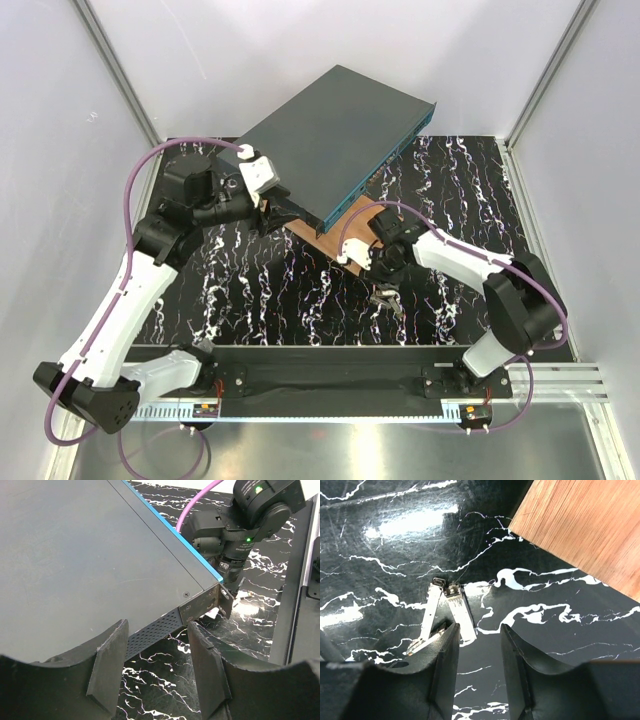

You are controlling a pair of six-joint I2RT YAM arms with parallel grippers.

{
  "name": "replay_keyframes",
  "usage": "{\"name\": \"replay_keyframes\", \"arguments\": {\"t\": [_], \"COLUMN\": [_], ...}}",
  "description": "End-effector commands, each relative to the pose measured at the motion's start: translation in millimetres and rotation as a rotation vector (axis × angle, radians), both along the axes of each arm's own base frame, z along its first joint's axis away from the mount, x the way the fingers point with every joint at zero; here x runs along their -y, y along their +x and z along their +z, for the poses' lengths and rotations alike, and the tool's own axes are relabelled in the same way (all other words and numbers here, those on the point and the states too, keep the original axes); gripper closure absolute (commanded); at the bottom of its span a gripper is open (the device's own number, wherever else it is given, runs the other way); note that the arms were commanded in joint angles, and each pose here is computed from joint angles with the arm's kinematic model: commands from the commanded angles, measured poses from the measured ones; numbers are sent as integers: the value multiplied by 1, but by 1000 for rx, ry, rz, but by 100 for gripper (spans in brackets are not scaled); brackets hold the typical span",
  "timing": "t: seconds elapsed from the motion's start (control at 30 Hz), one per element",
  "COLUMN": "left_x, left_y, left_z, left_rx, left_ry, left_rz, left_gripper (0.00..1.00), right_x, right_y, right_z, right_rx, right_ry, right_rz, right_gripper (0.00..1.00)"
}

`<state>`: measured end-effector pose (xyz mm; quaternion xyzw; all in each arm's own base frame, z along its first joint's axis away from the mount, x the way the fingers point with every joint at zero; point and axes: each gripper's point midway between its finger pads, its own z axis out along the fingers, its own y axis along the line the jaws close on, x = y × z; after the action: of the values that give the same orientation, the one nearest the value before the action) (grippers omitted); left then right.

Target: Insert the plug into the switch port

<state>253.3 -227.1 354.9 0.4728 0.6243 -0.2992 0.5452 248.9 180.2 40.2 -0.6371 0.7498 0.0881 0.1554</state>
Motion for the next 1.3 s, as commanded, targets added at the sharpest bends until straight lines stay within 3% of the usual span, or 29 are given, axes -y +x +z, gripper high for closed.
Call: {"name": "replay_keyframes", "arguments": {"t": [0.0, 0.87, 1.07, 1.17, 1.27], "left_x": [3, 7, 6, 7, 10], "left_y": [1, 9, 9, 8, 7], "left_z": [32, 26, 29, 34, 47], "left_rx": [86, 57, 39, 20, -5], "left_ry": [-51, -54, -58, -83, -135], "left_rz": [-10, -3, 9, 15, 23], "left_gripper": [44, 44, 44, 44, 44], "right_x": [-5, -18, -13, -11, -10], "right_y": [0, -11, -16, -17, -13], "right_z": [16, -29, -35, -20, 16], "right_rx": [27, -60, -79, -52, -38], "right_ry": [22, -29, -56, -25, 76], "right_rz": [35, 73, 77, 56, -32], "right_gripper": [56, 54, 73, 98, 100]}}
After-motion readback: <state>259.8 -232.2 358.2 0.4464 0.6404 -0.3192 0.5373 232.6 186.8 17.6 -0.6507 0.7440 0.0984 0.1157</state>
